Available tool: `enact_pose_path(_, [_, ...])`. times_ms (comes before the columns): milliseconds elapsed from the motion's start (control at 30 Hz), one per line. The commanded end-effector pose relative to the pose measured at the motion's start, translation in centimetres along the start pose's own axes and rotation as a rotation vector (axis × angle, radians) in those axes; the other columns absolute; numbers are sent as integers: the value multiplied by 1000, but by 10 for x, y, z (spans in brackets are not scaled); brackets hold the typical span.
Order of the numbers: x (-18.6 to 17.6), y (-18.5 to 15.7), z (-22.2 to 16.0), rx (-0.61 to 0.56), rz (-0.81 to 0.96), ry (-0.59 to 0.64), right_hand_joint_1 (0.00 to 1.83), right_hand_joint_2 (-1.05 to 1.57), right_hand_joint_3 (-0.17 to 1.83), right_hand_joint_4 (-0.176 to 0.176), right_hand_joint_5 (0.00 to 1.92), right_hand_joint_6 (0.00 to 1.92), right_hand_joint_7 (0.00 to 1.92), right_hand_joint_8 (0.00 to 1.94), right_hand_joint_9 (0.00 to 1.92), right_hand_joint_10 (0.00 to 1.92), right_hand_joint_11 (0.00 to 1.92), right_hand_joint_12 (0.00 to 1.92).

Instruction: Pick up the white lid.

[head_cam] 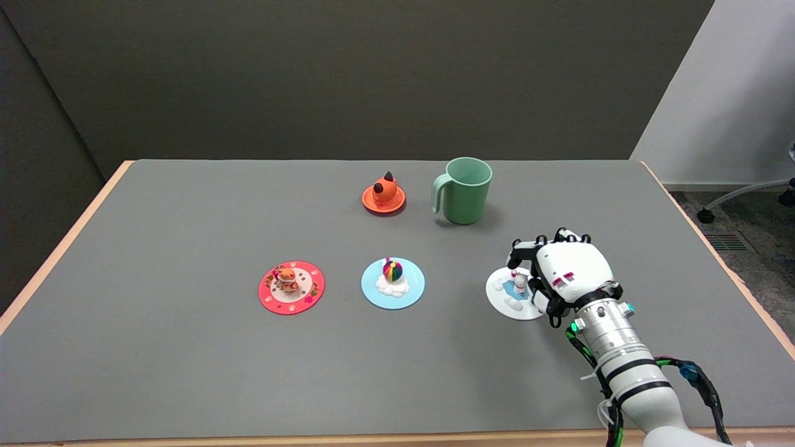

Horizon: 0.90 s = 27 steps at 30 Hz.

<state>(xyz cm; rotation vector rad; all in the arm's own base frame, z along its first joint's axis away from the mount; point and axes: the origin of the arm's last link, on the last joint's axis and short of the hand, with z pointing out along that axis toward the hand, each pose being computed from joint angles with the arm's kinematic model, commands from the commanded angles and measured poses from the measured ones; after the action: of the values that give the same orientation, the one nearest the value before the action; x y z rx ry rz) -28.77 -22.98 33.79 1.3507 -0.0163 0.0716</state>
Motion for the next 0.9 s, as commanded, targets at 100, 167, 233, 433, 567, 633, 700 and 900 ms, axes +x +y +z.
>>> enact_pose_path(100, [8, 2, 5, -5, 6, 24, 1348, 1046, 205, 176, 800, 596, 900, 1146, 872, 671, 419, 1494])
enact_pose_path(167, [8, 2, 5, -8, 6, 25, 1348, 1046, 205, 176, 800, 595, 900, 1145, 872, 671, 419, 1495])
enact_pose_path(233, [9, 3, 4, -10, 4, 28, 1349, 1045, 205, 176, 801, 594, 901, 1143, 872, 671, 419, 1494])
enact_pose_path(433, [13, 12, 1, -47, -48, 51, 1147, 812, 899, 176, 791, 191, 936, 205, 910, 385, 368, 1460])
enact_pose_path(567, [16, 20, 0, -66, -64, 56, 1151, 827, 954, 176, 767, 180, 881, 167, 907, 278, 410, 1378])
enact_pose_path(633, [16, 24, -1, -80, -68, 53, 1144, 818, 947, 176, 756, 179, 879, 171, 911, 276, 414, 1366])
enact_pose_path(700, [15, 28, -2, -93, -75, 52, 1145, 821, 962, 174, 746, 181, 860, 169, 905, 270, 410, 1352])
enact_pose_path(900, [12, 44, -6, -144, -92, 26, 1133, 809, 1013, 110, 618, 162, 766, 164, 869, 253, 427, 1320])
